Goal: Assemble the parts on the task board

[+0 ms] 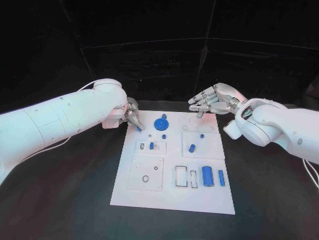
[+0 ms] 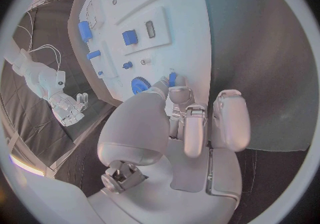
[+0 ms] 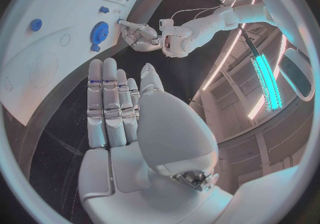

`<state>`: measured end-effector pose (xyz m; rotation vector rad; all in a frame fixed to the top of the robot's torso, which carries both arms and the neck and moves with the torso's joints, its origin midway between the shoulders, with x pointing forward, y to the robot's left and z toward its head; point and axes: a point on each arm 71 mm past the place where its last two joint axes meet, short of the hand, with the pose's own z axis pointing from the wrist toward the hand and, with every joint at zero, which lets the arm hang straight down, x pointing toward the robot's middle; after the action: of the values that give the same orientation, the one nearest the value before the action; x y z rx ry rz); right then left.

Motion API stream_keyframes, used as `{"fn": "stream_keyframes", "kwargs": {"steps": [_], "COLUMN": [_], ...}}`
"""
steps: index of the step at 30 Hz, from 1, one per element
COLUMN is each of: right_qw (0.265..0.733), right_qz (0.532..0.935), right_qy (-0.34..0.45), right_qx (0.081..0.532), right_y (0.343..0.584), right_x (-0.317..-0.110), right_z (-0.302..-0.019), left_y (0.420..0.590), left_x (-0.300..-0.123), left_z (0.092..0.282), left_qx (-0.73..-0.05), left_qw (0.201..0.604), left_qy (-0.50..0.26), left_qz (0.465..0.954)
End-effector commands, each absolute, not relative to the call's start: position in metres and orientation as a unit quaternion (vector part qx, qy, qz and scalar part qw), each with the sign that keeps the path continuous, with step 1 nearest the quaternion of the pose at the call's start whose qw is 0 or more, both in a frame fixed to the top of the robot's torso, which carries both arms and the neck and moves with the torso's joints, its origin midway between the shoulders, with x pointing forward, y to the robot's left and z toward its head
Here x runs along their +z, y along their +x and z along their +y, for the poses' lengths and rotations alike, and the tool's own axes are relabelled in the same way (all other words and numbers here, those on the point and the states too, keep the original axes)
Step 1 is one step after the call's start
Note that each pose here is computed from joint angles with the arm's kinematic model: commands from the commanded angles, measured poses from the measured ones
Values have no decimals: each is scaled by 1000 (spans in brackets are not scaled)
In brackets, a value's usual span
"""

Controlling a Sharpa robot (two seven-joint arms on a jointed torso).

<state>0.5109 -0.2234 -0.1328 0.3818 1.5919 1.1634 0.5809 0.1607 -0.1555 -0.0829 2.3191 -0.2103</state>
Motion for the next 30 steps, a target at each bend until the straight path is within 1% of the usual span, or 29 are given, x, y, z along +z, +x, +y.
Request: {"fn": "stream_keyframes", "kwargs": {"steps": [1,8,14,20,24,28,30], "right_qw": [534,534,533,532,532,532,532], "right_qz": [669,669,671,672,672,672,672], "right_qy": [157,158,157,157,157,157,157], "right_qx": [493,492,492,491,491,490,490], "right_y": [511,512,513,515,516,516,517], "right_x": [-132,-132,-133,-134,-134,-134,-134], "right_z": [-222,-222,-222,-221,-221,-221,-222], "left_y": [580,573,562,544,531,516,511], "left_x": [-153,-152,-148,-145,-150,-158,-160], "left_z": [158,162,166,170,173,176,177], "left_qx": [-118,-143,-163,-181,-179,-170,-169], "left_qw": [396,392,405,430,452,482,489], "left_qy": [-53,-70,-86,-89,-71,-39,-33], "left_qz": [909,906,895,880,871,858,855]}}
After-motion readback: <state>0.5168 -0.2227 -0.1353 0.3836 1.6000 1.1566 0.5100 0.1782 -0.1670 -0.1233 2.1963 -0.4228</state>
